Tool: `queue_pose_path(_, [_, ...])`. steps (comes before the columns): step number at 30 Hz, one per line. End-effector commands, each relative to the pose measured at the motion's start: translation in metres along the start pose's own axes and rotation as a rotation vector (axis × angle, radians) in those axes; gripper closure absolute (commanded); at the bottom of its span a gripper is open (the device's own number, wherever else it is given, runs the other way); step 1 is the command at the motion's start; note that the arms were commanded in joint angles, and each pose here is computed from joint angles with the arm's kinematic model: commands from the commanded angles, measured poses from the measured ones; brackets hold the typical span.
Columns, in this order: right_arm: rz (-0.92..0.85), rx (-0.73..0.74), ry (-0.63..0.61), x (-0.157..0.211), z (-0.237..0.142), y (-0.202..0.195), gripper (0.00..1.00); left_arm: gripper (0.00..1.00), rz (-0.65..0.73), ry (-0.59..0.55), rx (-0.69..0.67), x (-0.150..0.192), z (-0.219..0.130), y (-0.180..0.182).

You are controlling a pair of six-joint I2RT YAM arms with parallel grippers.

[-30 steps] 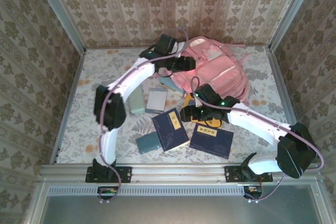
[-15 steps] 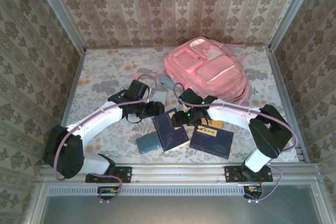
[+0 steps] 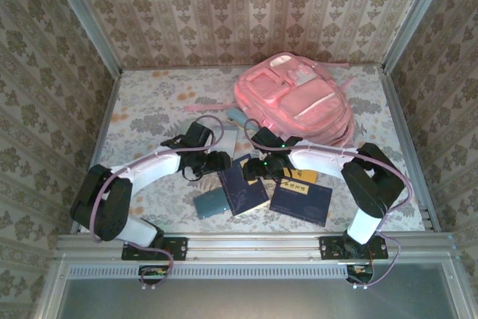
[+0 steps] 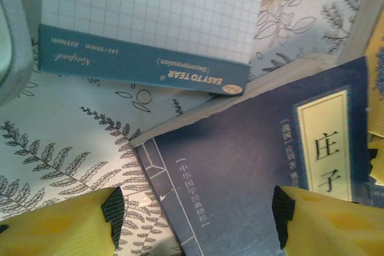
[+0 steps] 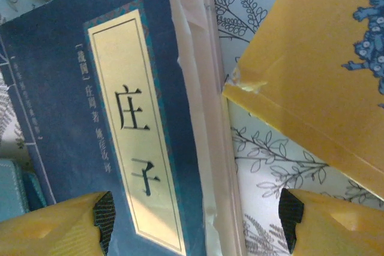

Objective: Pack the student bag

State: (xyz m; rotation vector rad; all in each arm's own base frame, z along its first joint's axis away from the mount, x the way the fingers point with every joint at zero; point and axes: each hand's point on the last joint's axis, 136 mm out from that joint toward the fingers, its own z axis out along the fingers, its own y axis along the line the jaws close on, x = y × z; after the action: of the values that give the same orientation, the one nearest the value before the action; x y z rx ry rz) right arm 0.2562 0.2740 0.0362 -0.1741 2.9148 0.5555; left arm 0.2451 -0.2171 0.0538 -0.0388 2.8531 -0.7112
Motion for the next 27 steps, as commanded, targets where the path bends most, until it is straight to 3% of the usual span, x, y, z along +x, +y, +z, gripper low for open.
queue_pose_path(1, [0.024,0.001,-0.024,-0.011,0.003,0.005,0.26,0.31,-0.055,-0.008,0.023,-0.003,0.006,-0.002])
queue_pose_path(15, [0.066,-0.105,0.000,-0.021,0.012,0.022,0.47,0.33,-0.122,0.024,0.070,-0.003,0.031,-0.011])
queue_pose_path(27, [0.061,-0.123,-0.048,-0.036,-0.009,0.032,0.90,0.35,-0.118,0.013,0.102,-0.009,0.030,-0.019])
